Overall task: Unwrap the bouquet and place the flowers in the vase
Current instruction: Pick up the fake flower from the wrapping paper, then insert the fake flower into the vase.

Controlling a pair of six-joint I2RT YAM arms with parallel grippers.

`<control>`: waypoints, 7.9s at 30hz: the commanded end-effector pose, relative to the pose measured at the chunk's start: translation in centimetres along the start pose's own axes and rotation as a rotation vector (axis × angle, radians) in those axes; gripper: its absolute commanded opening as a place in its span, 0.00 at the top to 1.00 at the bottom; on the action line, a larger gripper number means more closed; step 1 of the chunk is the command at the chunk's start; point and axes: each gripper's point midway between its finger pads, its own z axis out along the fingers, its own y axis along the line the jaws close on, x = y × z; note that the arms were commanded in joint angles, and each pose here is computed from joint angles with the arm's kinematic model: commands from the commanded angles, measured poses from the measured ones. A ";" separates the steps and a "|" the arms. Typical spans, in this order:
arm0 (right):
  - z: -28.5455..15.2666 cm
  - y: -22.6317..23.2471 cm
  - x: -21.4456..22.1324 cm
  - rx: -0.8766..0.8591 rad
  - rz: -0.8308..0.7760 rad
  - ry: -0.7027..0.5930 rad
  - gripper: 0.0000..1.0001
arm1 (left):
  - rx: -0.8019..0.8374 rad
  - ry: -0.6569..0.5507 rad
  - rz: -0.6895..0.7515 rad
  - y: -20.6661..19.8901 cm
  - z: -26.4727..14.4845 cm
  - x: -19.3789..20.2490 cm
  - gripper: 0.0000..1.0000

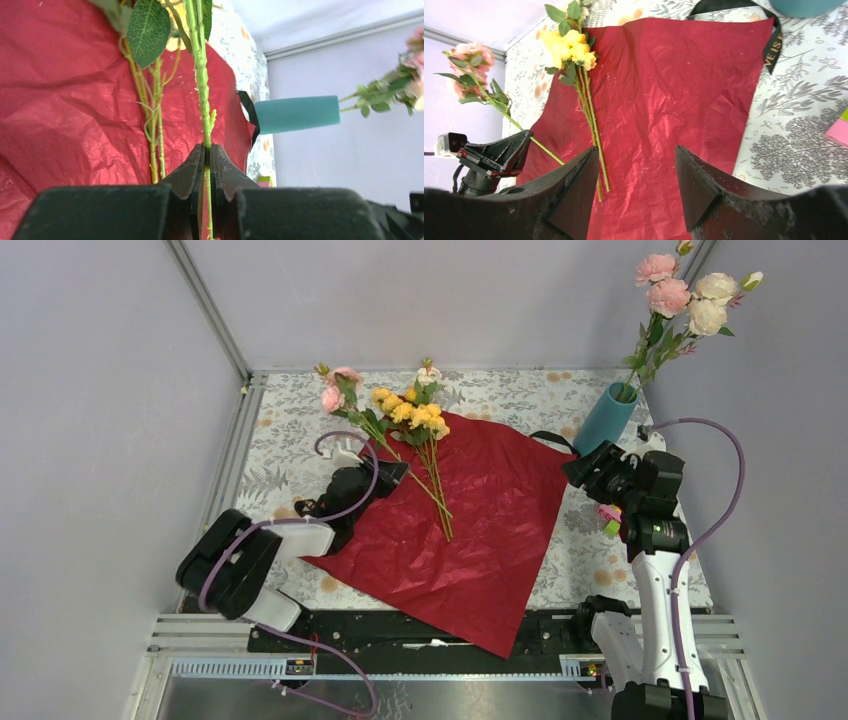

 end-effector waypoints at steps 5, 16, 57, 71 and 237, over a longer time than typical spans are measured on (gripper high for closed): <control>-1.6 6.7 -0.7 -0.277 -0.026 0.070 0.35 | 0.358 -0.033 0.308 -9.6 -6.5 -1.7 1.00; -2.4 18.9 4.9 -0.635 -0.095 0.292 0.27 | 0.736 0.322 0.533 -16.3 -14.5 4.0 1.00; -2.0 29.3 8.4 -0.670 -0.233 0.249 0.72 | 0.799 0.457 0.631 -17.6 -18.1 8.0 1.00; -2.8 28.6 7.4 -0.660 -0.264 0.185 1.00 | 0.719 0.457 0.625 -17.6 -17.1 7.6 0.55; 7.0 -7.5 -22.8 0.466 -0.301 -0.608 0.04 | -0.430 -0.095 0.771 -0.4 -17.6 -19.7 0.06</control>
